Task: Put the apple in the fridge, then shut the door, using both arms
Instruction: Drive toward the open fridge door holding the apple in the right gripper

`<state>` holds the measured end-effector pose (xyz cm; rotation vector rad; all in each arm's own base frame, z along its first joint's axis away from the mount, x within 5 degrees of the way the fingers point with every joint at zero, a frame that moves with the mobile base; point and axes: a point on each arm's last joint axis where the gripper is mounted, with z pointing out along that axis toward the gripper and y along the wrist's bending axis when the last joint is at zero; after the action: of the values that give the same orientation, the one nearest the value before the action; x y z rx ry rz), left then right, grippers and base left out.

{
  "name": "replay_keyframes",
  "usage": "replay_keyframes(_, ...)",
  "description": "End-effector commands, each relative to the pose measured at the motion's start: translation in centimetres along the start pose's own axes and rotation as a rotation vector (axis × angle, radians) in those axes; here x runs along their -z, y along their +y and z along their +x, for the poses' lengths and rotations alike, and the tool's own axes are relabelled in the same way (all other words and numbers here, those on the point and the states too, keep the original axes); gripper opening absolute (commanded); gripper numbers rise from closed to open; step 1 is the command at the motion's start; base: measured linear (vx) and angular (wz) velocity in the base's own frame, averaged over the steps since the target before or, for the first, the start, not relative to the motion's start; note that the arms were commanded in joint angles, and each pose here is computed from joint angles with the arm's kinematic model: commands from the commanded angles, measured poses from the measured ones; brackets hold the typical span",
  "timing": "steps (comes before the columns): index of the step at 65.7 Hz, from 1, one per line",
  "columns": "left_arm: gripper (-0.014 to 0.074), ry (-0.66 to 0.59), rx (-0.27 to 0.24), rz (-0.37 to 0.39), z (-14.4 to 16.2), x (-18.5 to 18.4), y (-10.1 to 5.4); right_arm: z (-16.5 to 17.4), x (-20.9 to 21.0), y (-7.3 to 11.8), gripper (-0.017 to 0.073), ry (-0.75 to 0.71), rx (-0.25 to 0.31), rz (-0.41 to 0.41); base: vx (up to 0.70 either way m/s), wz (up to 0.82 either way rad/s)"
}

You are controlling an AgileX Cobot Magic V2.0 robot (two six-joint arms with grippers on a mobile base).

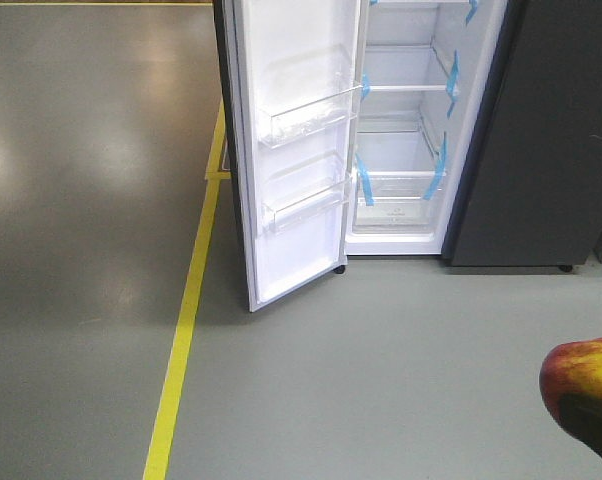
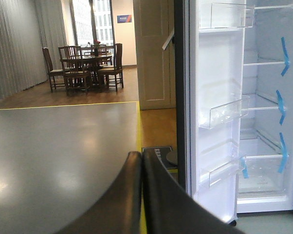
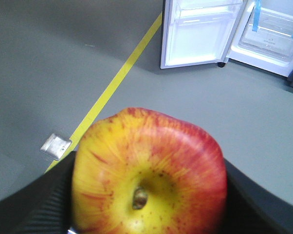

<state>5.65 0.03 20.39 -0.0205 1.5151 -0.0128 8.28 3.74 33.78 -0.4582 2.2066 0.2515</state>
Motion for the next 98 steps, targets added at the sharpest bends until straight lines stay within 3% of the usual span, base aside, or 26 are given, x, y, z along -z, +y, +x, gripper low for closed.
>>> replay_keyframes(1, -0.0006, -0.057, 0.010, 0.008, 0.23, 0.06, -0.03, -1.24, 0.54, -0.01, 0.0133, -0.095, 0.010, 0.004, 0.10, 0.03)
replay_keyframes(98, -0.0006, -0.057, 0.010, 0.008, 0.23, 0.06, -0.03, -1.24, 0.54, -0.01, 0.0133, -0.095, 0.010, 0.004, 0.09, 0.01)
